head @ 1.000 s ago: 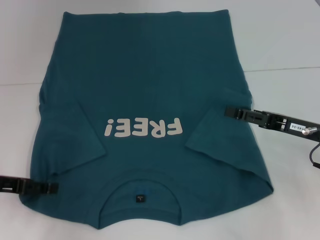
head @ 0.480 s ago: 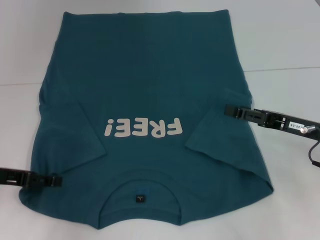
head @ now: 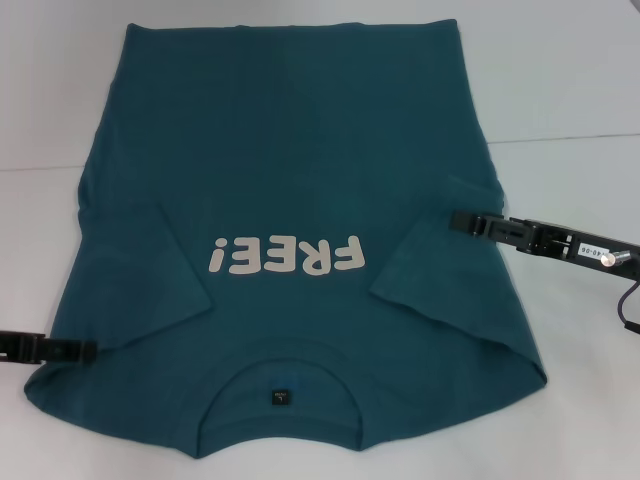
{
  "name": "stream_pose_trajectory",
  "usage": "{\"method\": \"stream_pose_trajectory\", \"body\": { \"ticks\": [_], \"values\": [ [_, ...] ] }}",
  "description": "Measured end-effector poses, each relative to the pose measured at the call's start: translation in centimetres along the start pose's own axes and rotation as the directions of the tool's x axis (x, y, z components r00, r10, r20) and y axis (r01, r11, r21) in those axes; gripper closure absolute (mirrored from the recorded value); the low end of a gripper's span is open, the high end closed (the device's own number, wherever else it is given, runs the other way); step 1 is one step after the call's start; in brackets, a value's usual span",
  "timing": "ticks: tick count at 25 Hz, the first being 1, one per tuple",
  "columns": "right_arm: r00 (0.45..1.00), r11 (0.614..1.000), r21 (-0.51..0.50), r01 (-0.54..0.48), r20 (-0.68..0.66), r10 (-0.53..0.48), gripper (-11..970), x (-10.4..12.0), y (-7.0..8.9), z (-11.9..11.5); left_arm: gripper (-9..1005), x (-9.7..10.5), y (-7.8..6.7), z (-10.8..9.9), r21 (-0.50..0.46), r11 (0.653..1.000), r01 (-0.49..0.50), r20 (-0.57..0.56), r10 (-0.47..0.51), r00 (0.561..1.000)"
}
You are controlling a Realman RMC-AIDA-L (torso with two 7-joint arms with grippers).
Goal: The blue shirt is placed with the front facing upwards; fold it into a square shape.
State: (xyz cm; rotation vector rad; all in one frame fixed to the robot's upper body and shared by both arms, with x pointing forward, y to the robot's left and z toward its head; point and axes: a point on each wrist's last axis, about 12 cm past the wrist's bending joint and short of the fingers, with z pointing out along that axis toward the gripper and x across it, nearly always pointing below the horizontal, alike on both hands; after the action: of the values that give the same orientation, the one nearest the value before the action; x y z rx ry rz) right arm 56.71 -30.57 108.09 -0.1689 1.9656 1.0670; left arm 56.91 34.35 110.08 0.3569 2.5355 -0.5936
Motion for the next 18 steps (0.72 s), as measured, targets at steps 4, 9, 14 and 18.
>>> {"method": "stream_pose_trajectory", "body": {
  "ticks": [4, 9, 14, 18],
  "values": [
    [1.000, 1.000, 0.000, 0.000, 0.000, 0.000, 28, 0.00, 0.00, 0.00, 76, 0.03, 0.47, 0.08, -0.046, 0.999, 0.009, 0.001, -0.009, 1.000],
    [1.000, 1.000, 0.000, -0.001, 0.002, 0.001, 28, 0.01, -0.01, -0.04, 76, 0.35, 0.53, 0.47, -0.065, 0.998, 0.010, -0.021, -0.012, 1.000],
    [1.000, 1.000, 0.000, -0.002, 0.003, 0.002, 28, 0.01, -0.01, -0.05, 76, 0.60, 0.25, 0.57, -0.047, 0.999, 0.009, -0.046, -0.011, 0.999],
    [1.000, 1.000, 0.000, -0.002, 0.003, 0.002, 28, 0.01, -0.01, -0.05, 77, 0.81, 0.03, 0.49, -0.025, 1.000, 0.004, -0.066, -0.006, 0.998]
  ]
}}
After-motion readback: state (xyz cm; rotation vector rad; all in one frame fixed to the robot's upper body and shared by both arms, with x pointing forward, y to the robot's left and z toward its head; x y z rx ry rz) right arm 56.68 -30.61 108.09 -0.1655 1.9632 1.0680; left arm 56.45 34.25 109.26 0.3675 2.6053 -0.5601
